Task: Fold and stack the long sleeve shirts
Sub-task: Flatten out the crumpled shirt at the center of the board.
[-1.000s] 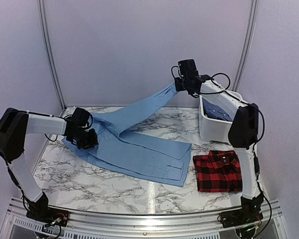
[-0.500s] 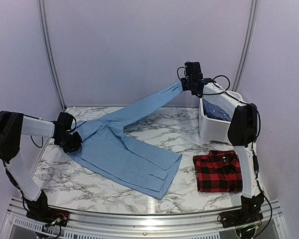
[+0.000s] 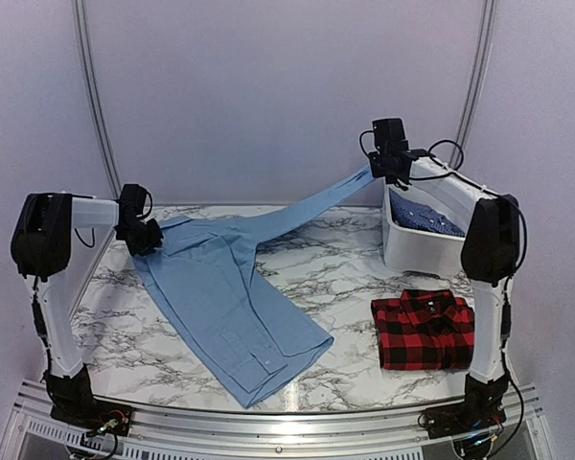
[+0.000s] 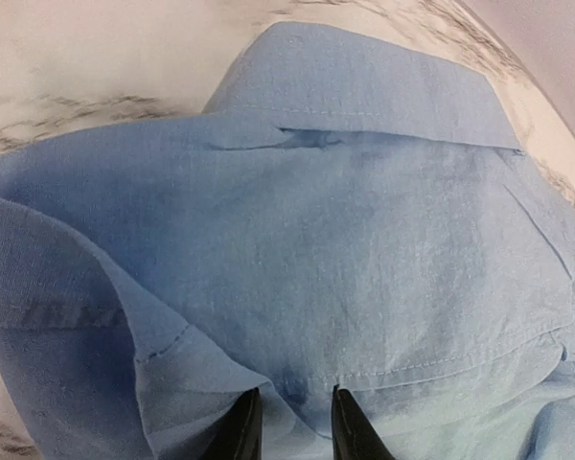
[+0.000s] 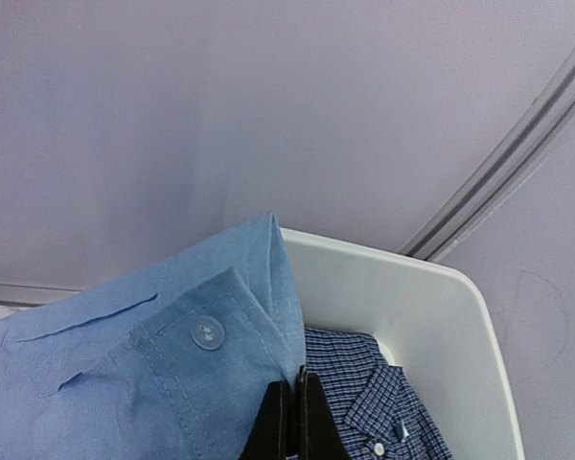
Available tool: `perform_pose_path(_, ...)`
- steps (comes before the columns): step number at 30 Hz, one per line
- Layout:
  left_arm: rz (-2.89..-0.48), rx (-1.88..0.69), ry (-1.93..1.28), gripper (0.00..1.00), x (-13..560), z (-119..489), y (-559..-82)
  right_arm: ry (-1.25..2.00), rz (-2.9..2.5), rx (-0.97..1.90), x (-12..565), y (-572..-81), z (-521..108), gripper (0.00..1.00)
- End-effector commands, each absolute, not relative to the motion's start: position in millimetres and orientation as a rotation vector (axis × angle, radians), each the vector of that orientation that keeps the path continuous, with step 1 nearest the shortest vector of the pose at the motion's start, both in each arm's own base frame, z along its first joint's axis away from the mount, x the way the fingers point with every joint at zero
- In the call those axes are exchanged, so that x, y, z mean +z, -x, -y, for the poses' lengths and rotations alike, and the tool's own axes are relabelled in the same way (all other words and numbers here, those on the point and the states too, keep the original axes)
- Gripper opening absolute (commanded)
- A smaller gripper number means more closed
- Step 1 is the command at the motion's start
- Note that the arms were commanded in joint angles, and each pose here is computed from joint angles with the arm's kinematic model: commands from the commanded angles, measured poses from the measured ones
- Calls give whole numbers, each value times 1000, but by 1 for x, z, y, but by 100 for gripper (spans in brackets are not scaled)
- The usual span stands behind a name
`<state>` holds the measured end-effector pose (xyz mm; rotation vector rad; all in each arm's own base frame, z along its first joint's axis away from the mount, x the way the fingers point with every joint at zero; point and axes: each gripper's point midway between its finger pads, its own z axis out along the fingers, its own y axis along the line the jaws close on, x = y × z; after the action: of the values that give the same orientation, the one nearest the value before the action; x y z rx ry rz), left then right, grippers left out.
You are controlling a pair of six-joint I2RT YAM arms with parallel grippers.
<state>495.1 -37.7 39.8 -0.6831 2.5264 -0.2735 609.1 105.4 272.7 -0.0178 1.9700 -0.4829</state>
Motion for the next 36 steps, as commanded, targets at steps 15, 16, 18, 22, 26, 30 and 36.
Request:
perform_pose_path(15,-2590,-586,209,48,100,198,-488,-238,-1854,-499,358,-591,-15,0)
perform_pose_path(16,-2602,-582,210,48,97,199,-480,-217,-1861,-462,357,-592,-23,0)
perform_pose_path(18,-2617,-582,205,48,94,199,-466,-156,-1867,-389,358,-592,-47,0)
perform_pose_path(22,-2669,-590,177,48,77,204,-431,42,-1880,-303,348,-586,-125,0)
perform_pose_path(26,-2677,-650,195,47,71,209,-407,207,-1942,-265,309,-579,-193,0)
perform_pose_path(30,-2673,-694,182,46,73,219,-392,317,-2045,-236,247,-576,-236,0)
perform_pose_path(36,-2679,-748,176,46,68,237,-382,312,-2218,-243,160,-566,-237,0)
